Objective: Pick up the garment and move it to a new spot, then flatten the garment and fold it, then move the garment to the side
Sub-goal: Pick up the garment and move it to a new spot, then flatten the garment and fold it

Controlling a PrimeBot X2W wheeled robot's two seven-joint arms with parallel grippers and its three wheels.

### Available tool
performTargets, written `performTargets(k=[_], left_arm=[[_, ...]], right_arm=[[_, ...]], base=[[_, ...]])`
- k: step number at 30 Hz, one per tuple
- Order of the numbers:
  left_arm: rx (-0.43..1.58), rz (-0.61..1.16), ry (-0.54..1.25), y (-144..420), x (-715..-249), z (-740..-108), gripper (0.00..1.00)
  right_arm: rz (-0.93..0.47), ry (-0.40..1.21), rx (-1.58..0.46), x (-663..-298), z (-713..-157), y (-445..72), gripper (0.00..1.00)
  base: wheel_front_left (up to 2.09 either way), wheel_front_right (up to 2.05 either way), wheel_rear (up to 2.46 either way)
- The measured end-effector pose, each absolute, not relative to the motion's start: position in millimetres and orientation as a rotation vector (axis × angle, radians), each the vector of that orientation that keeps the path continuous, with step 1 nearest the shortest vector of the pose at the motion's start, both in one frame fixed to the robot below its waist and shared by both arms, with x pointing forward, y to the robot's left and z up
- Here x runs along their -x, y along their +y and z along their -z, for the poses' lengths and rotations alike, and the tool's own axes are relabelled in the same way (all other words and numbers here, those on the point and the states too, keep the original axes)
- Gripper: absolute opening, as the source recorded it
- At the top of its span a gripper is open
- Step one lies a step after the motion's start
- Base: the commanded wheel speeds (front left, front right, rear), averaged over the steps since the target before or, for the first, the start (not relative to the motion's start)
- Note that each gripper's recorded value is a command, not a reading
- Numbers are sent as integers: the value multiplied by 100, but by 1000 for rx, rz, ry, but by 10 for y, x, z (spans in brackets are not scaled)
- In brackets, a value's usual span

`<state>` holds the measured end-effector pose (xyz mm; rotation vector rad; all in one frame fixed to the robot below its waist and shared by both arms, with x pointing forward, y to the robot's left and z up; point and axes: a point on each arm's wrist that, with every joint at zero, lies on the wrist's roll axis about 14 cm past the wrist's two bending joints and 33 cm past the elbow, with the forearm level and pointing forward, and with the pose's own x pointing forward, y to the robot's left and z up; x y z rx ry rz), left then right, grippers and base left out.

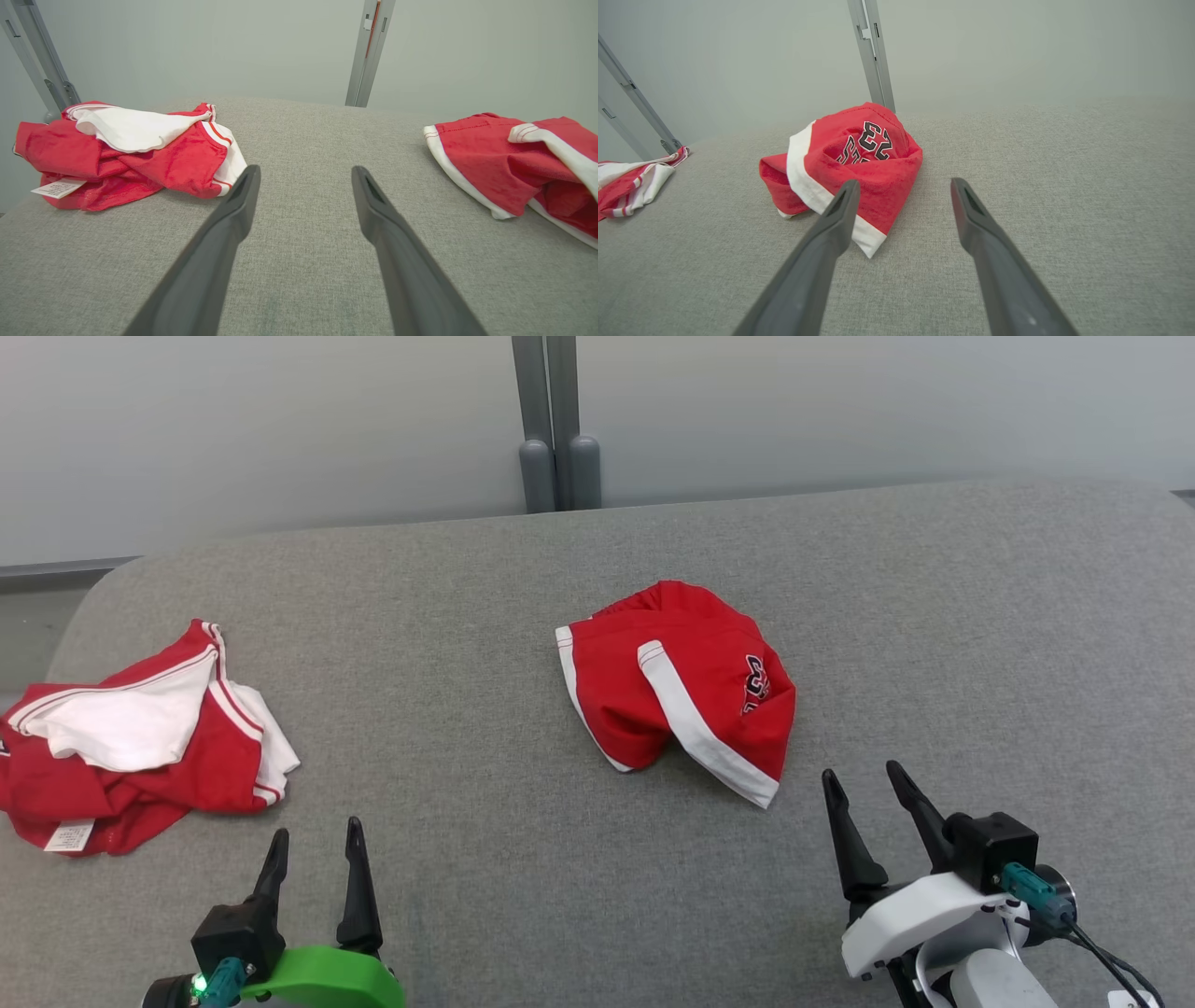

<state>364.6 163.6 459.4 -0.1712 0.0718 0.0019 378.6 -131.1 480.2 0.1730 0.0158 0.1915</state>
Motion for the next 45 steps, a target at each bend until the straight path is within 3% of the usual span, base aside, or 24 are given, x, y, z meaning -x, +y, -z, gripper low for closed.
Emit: performTargets(k=[14, 29, 42, 43, 44, 45], left_arm=[[183, 2, 76, 1588, -3605, -4586, 100], [188, -77, 110, 1788, -3555, -4476, 100], [203, -138, 161, 1937, -3517, -4316, 100], [204, -140, 163, 1942, -3522, -4309, 100], [203, -140, 165, 1943, -3530, -4303, 100], [202, -139, 165, 1942, -3541, -4302, 100]], right_arm=[[-265, 27, -174, -3823, -4787, -1066, 100], [-476, -8, -96, -4512, -4994, -332, 100], [-501, 156, 13, -4864, -4449, -192, 100], [-501, 158, 13, -4885, -4440, -188, 94], [-502, 160, 14, -4898, -4429, -182, 77], [-501, 159, 12, -4908, -4427, -179, 47]], base=[[0, 0, 0], [0, 0, 0], [0, 0, 0], [0, 0, 0], [0, 0, 0], [0, 0, 0]])
